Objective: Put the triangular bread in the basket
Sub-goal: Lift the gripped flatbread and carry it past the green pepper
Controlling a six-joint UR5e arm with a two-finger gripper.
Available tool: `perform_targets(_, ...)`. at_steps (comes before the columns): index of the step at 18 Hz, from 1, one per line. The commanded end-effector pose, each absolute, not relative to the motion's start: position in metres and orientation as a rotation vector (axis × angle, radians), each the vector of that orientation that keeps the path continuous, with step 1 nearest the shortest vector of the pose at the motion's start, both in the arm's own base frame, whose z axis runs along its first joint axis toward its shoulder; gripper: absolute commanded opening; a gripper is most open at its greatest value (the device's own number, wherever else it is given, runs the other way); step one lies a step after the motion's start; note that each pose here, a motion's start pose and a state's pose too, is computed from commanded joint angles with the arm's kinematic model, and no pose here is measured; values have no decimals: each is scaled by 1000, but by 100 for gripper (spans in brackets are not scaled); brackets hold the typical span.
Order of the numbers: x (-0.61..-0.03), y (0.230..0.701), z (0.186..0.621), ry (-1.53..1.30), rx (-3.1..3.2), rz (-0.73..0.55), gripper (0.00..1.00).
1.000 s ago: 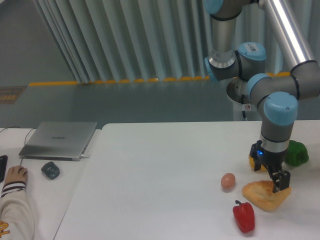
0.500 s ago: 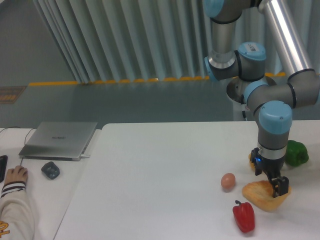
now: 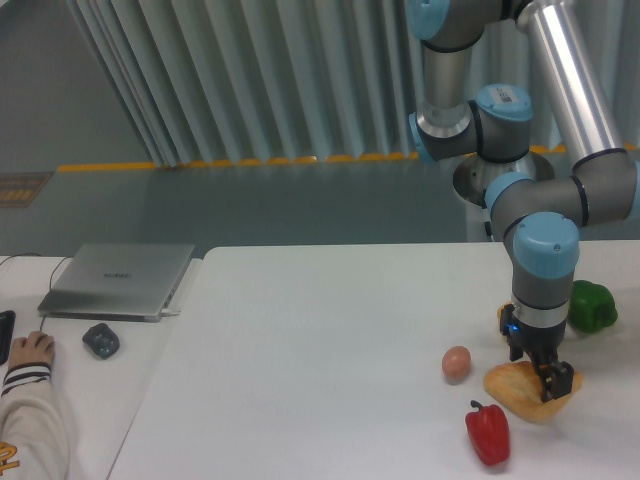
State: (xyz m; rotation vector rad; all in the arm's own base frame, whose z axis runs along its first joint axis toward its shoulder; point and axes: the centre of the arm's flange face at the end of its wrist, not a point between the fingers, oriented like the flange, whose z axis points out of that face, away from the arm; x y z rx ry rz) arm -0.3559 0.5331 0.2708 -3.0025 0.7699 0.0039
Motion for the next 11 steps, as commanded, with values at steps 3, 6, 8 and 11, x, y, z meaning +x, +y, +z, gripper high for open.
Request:
perform_targets(3, -362, 530, 288, 753, -2990, 42, 44)
perform_targets(6, -366, 532, 313, 744, -2971, 101, 38)
perform_targets(8, -370, 529, 321, 734, -2966, 119, 38)
perform_targets(11, -379, 514, 346, 690, -2959, 168, 37)
